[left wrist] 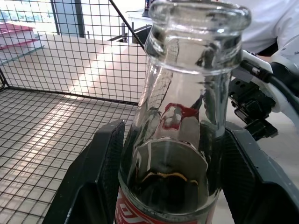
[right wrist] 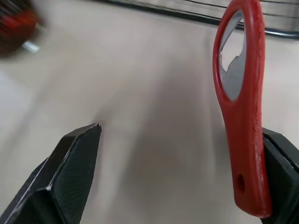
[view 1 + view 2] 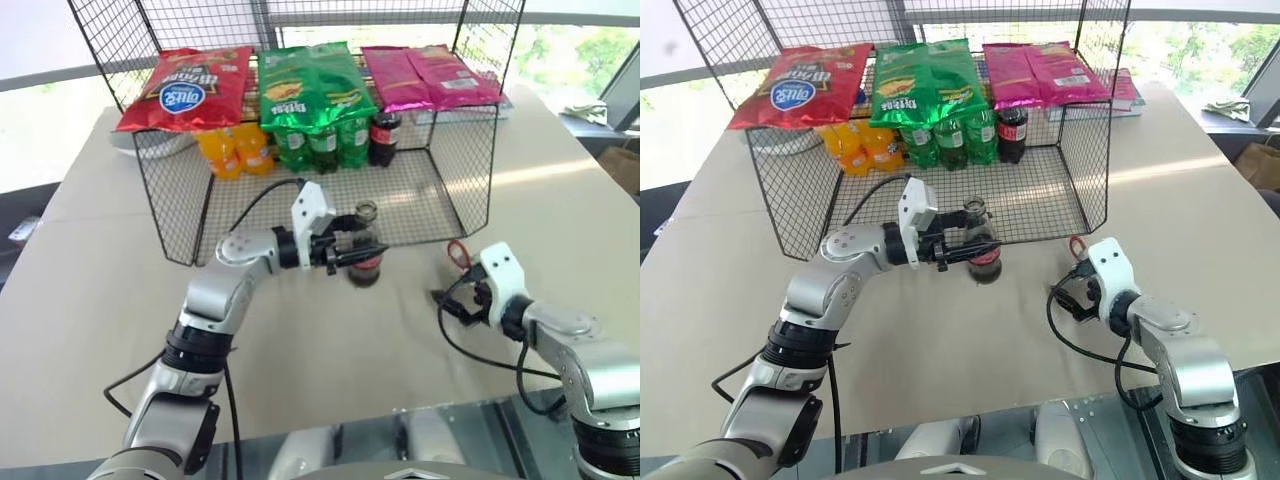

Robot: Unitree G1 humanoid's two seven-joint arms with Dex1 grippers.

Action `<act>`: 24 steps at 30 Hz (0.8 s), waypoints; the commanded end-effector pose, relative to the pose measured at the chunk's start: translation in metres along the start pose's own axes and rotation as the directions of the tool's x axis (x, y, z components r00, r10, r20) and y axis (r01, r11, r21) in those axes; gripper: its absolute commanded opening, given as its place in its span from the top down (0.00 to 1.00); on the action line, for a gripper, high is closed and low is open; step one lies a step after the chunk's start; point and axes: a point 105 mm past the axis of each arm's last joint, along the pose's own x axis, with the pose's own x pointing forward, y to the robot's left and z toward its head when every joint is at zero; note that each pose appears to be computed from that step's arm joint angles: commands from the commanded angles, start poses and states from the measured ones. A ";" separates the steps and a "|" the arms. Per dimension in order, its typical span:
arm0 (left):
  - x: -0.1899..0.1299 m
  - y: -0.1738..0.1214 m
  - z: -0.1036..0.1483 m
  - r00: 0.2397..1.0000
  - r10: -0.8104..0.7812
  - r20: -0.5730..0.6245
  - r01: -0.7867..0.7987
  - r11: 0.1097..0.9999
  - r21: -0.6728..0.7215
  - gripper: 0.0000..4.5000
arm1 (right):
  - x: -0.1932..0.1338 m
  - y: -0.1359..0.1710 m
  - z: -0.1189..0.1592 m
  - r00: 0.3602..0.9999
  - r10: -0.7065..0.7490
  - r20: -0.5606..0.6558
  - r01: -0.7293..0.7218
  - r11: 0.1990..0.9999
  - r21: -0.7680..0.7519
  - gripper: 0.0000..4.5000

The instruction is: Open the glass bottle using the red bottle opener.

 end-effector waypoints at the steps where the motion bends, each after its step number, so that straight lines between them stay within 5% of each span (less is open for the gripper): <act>1: -0.002 0.000 0.009 1.000 0.006 0.017 -0.006 0.999 0.047 0.49 | 0.001 0.012 0.009 0.998 0.042 0.046 -0.042 0.999 -0.015 0.01; 6: -0.001 0.000 0.009 1.000 0.006 0.018 -0.006 0.999 0.047 0.49 | 0.000 0.021 0.018 0.990 0.088 0.110 -0.096 0.993 0.073 0.01; 10: -0.001 0.000 0.009 1.000 0.006 0.018 -0.007 0.999 0.045 0.49 | 0.001 0.002 0.012 0.997 -0.020 0.074 0.019 1.000 0.015 0.01; 18: -0.004 -0.002 0.012 1.000 -0.006 0.031 0.006 1.000 0.021 0.49 | -0.006 0.009 0.039 0.971 0.024 0.237 -0.054 0.991 0.119 0.01; 23: -0.007 -0.005 0.015 0.999 -0.017 0.034 0.016 1.000 0.023 0.01 | -0.008 0.012 0.046 0.960 0.043 0.276 -0.074 0.992 0.104 0.00; 24: -0.009 -0.005 0.016 0.999 -0.014 0.040 0.013 1.000 0.022 0.01 | -0.009 0.012 0.049 0.956 0.046 0.289 -0.077 0.992 0.098 0.00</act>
